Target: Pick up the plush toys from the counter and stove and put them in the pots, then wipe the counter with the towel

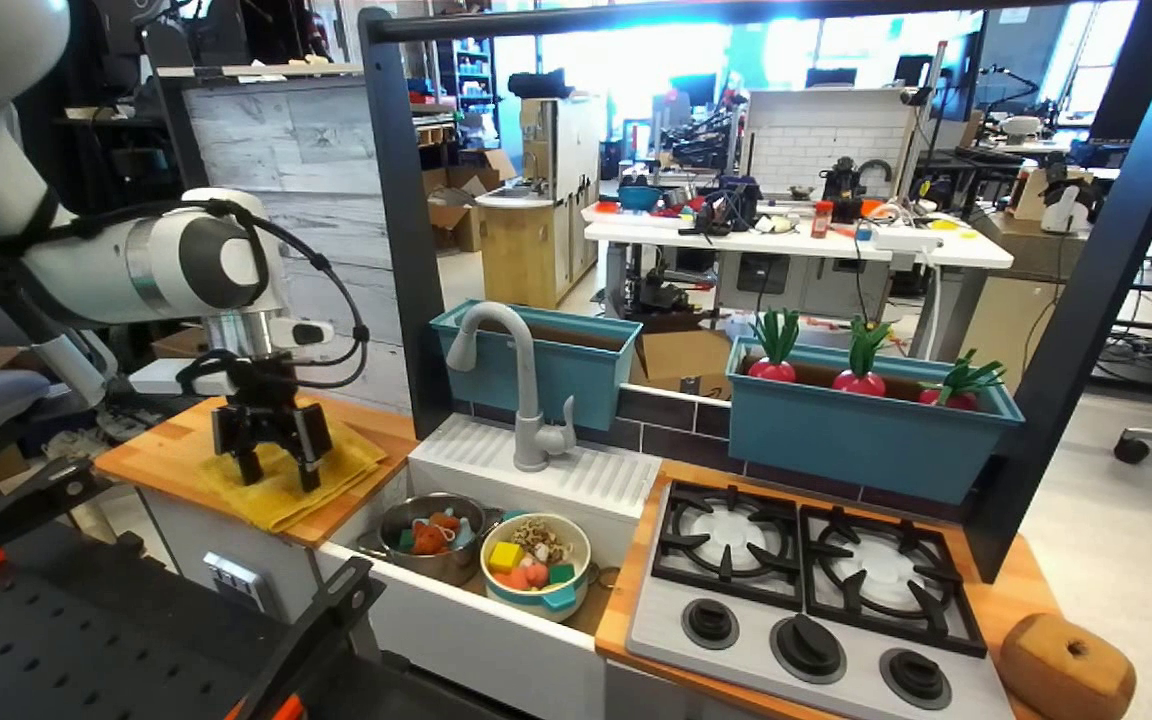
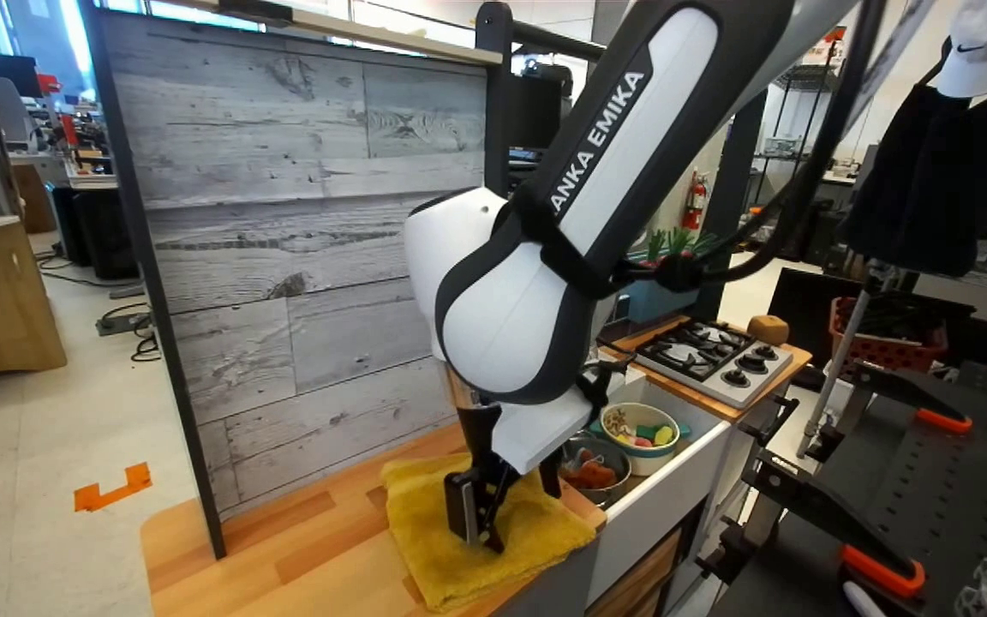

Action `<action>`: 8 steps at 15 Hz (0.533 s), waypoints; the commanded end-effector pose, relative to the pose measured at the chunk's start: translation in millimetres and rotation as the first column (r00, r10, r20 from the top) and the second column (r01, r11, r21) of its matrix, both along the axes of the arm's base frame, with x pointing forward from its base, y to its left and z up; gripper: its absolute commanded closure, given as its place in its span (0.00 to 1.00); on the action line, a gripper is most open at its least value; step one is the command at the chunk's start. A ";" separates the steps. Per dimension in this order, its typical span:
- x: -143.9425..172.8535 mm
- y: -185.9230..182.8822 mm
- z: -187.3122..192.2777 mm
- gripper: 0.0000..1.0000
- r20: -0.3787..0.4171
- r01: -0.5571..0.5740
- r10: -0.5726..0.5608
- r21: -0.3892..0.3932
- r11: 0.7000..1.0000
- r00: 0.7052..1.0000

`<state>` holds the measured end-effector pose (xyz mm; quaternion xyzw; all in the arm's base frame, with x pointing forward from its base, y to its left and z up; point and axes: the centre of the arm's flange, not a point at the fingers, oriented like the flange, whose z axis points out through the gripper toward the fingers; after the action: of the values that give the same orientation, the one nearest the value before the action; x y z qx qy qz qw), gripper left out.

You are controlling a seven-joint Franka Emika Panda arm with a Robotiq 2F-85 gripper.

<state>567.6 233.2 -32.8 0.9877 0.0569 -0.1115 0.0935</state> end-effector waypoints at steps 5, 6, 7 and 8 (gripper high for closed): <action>-1.9 118.7 -39.7 0.00 0.128 -0.205 0.188 0.128 0.970 0.974; -6.9 137.0 -46.3 0.00 0.154 -0.237 0.216 0.140 0.961 0.964; -10.7 151.2 -49.8 0.00 0.174 -0.260 0.233 0.153 0.953 0.957; -15.0 160.2 -50.6 0.00 0.185 -0.278 0.247 0.161 0.947 0.951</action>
<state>547.2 356.9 -55.1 0.9862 0.1571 -0.0369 0.0358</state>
